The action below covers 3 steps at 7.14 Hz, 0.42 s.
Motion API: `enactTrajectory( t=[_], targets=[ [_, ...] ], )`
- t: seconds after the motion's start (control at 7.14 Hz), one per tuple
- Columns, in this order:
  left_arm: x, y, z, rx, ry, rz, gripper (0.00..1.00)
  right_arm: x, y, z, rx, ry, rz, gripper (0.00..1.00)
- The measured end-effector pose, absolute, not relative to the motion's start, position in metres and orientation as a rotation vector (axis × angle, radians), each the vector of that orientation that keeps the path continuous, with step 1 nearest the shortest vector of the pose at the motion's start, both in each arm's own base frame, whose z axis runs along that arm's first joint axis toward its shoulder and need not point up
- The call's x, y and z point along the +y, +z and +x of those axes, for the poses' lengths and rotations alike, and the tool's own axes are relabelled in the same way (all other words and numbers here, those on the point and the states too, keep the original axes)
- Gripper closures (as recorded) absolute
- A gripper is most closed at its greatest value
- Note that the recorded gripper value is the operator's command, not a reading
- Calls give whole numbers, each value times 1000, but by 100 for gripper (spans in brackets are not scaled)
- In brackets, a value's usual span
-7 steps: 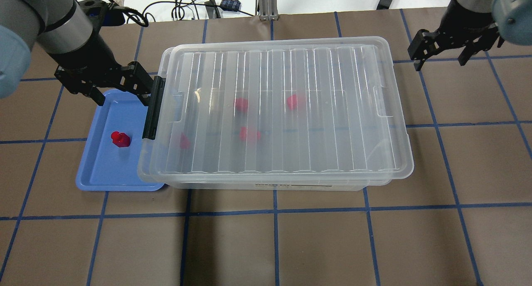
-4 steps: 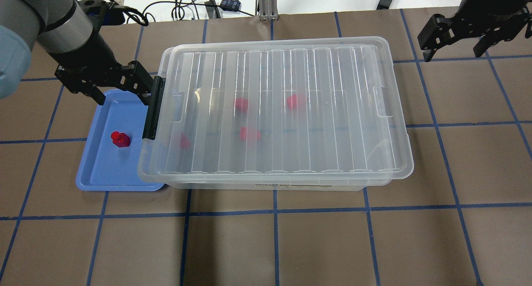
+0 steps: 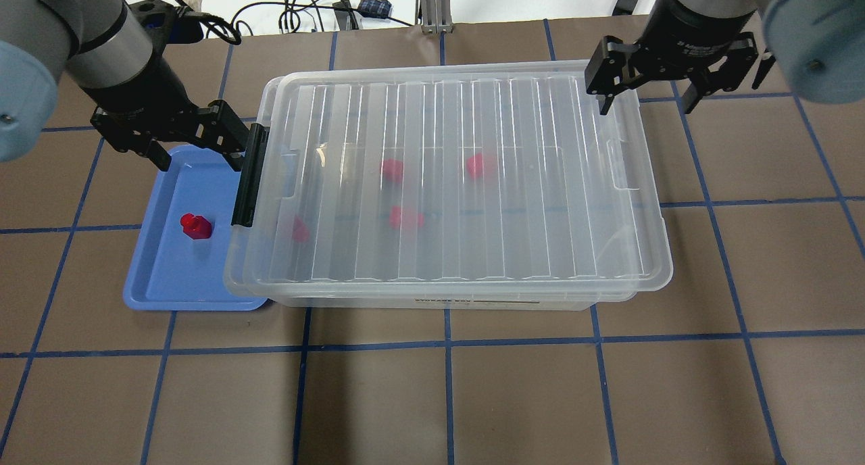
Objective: Place red block in blue tray from box
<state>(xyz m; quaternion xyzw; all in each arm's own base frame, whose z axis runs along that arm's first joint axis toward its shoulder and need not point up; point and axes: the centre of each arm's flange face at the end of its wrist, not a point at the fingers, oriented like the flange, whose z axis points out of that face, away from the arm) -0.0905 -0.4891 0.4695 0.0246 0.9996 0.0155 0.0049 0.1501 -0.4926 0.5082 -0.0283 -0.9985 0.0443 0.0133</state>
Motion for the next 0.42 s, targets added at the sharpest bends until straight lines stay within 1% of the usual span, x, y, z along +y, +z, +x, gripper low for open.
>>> enactTrajectory(
  t=[0.42],
  targets=[
    [-488,471,-90,3130,42,76,0,-491,504,159,-3117,126,-85,0]
  ],
)
